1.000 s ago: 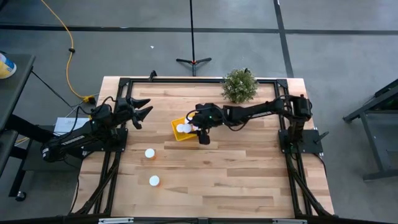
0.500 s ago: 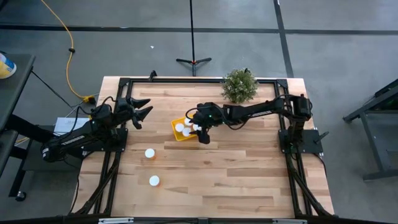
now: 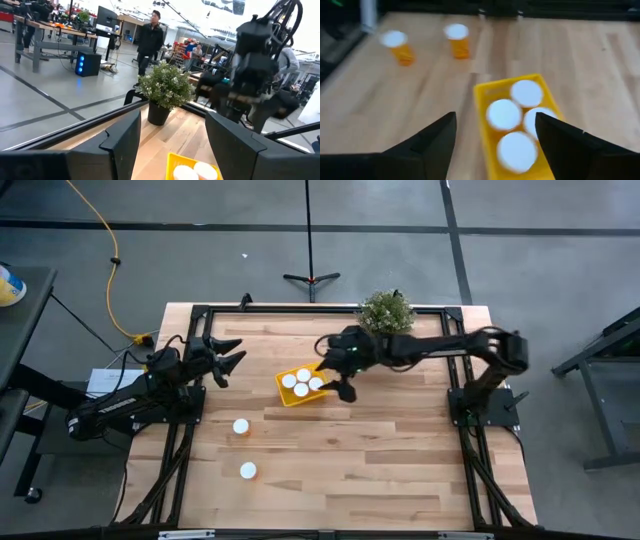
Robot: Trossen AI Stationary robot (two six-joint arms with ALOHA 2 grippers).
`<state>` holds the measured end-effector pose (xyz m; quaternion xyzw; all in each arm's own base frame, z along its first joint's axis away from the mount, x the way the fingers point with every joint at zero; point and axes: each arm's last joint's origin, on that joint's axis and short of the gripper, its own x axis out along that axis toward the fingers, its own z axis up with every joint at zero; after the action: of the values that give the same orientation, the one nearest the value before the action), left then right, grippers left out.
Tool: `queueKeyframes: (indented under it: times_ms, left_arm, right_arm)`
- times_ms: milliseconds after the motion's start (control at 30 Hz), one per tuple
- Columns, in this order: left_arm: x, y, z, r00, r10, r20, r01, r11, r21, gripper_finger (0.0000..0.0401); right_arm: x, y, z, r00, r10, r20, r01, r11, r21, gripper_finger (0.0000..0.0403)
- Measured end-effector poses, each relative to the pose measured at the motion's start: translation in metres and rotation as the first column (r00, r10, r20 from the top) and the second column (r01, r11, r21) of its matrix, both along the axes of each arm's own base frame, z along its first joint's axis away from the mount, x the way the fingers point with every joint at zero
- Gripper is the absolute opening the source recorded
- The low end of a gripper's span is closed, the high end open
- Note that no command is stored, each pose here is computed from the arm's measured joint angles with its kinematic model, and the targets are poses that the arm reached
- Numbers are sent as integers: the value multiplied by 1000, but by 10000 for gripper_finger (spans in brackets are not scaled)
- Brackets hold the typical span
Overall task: Pick and place pill bottles into a basket
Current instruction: Put the orange pill bottle into the yellow bin
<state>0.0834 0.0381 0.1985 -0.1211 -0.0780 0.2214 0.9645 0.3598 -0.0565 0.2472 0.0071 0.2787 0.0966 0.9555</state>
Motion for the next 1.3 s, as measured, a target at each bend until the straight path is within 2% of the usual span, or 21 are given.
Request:
queueKeyframes:
  times_ms: [100, 200, 333, 500, 600, 733, 967, 1100, 1300]
  left_arm:
    - [0, 0, -1, 1000, 0, -8, 0, 1000, -3, 259]
    - [0, 0, -2, 1000, -1, -17, 0, 1000, -12, 259]
    - [0, 0, -2, 1000, -2, -8, 2, 1000, -31, 259]
    - [0, 0, -2, 1000, 0, -7, 0, 1000, -31, 259]
    - [0, 0, -1, 1000, 9, -1, -9, 1000, -29, 259]
    - [0, 0, -1, 1000, 15, 2, -15, 999, -29, 259]
    - [0, 0, -3, 1000, 12, -13, -13, 999, -35, 259]
    - [0, 0, -5, 999, -17, -37, 16, 999, -38, 259]
    - [1, 0, -11, 990, -12, -141, 17, 999, 34, 259]
  right_arm:
    - [-24, 9, 8, 1000, -2, -7, 2, 1000, 23, 242]
    - [-52, 22, 3, 999, -29, 25, 29, 1000, 8, 225]
    - [-96, 35, -19, 984, -78, 160, 77, 997, 11, 202]
    - [-145, 41, -46, 921, -138, 365, 122, 990, 67, 180]
    - [-164, 41, -51, 891, -186, 414, 172, 982, 72, 174]
    - [-184, 41, -49, 856, -190, 480, 212, 977, 10, 172]
    - [-211, 44, -39, 806, -189, 561, 225, 974, 5, 172]
    - [-215, 43, -33, 773, -217, 596, 265, 964, 8, 172]
    - [-211, 40, -27, 694, -306, 651, 346, 935, 71, 172]
